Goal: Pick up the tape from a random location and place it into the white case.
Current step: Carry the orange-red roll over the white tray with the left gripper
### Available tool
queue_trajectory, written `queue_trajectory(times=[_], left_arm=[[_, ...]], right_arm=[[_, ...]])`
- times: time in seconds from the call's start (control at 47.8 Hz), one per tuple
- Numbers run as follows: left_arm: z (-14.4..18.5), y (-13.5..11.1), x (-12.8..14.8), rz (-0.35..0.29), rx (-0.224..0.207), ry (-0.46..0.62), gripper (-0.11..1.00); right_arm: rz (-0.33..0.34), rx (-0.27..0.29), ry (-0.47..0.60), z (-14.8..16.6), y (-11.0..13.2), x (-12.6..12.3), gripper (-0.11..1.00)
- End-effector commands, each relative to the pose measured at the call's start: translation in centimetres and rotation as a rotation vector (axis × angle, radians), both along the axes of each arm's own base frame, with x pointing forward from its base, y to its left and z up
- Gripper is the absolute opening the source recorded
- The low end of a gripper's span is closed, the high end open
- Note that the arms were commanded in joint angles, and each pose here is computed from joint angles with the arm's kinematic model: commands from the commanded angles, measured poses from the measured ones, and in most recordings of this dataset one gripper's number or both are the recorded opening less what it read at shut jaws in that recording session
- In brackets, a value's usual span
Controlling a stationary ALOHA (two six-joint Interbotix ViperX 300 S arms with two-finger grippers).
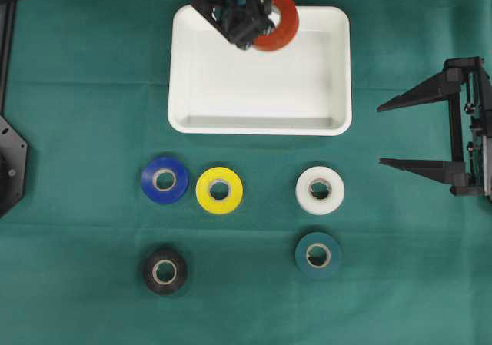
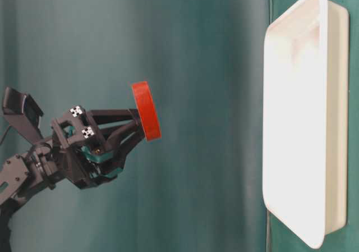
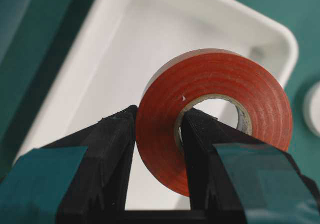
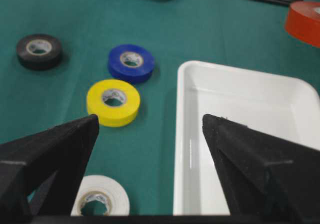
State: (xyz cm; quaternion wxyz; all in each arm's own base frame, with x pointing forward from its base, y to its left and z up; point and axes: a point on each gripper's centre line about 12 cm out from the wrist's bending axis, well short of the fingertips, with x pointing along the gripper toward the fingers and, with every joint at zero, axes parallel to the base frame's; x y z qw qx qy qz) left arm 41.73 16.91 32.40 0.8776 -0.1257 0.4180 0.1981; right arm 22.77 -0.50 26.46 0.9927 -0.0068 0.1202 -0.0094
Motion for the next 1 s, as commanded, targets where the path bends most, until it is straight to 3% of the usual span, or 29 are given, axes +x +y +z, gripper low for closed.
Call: queue_trajectory(times=[0.0,0.481,0.983], left_arm=[[1.4,0.6,-0.5,0.016,0.019,-0.035,0.22],[0.5,0.3,1.5,-0.008,0.014,-0.028,0.22],[0.2,0.4,1.5,-0.006,0.01,-0.018,0.22]], right_arm=[[-0.003,-0.007,-0.027,0.9,-0.1,0.3,0.92],[-0.01,-0.011,-0.026,0.9,-0.3,0.4,0.92],[-0.011,-0.009,-0.024,0.9,-0.3,0.4,0.92]])
